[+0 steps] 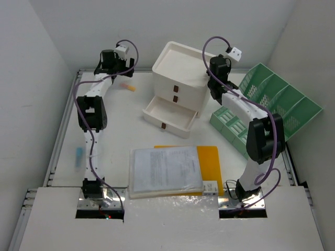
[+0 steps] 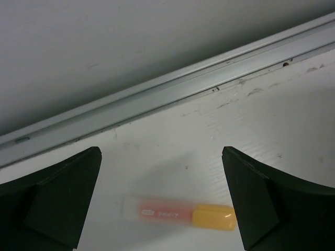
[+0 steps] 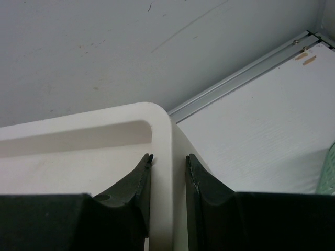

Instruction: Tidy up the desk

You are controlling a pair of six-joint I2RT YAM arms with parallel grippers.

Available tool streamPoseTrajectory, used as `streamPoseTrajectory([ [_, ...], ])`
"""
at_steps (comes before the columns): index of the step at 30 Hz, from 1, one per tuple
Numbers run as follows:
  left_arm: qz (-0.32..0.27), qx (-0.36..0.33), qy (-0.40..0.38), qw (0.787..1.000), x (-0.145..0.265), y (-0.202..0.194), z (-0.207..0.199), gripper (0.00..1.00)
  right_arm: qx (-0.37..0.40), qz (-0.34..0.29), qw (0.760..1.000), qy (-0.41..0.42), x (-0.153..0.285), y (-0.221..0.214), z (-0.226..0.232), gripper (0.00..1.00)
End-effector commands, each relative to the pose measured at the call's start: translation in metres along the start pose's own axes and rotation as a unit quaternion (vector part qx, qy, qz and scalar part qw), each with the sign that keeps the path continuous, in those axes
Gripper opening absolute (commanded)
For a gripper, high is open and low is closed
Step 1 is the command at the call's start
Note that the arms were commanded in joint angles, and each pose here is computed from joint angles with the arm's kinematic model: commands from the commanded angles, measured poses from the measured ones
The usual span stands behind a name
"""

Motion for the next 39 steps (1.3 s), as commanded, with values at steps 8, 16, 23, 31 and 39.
streamPoseTrajectory([
  [8, 0.046, -0.029, 0.056, 0.997, -0.024, -0.024, -0.024, 1.00, 0.076, 0.134, 0.987, 0.039, 0.002, -0.074, -0.005, 0.00],
  [16, 0.121, 0.001, -0.057, 0.991, 0.012, -0.053, -0.020, 0.95, 0.075, 0.129, 0.988, 0.040, 0.009, -0.074, -0.011, 0.00],
  [23, 0.153, -0.035, -0.136, 0.978, 0.057, -0.061, -0.023, 0.87, 0.070, 0.126, 0.989, 0.044, 0.015, -0.069, -0.012, 0.00],
  [31, 0.199, -0.093, -0.119, 0.968, 0.077, -0.087, -0.019, 0.82, 0.059, 0.113, 0.991, 0.047, 0.023, -0.061, -0.015, 0.00],
  [39, 0.167, -0.056, -0.062, 0.983, 0.038, -0.078, -0.005, 0.55, 0.054, 0.116, 0.991, 0.048, 0.023, -0.061, -0.015, 0.00],
])
Point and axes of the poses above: each gripper's point midway between its finger pads, its own x axis back along the fingers, its own z axis along the line the jaws close on, y = z × x, the point moved 9 cm from there along x, back along the fingers, and after that the axes turned 4 degrees about x, right-handed, at the moved point
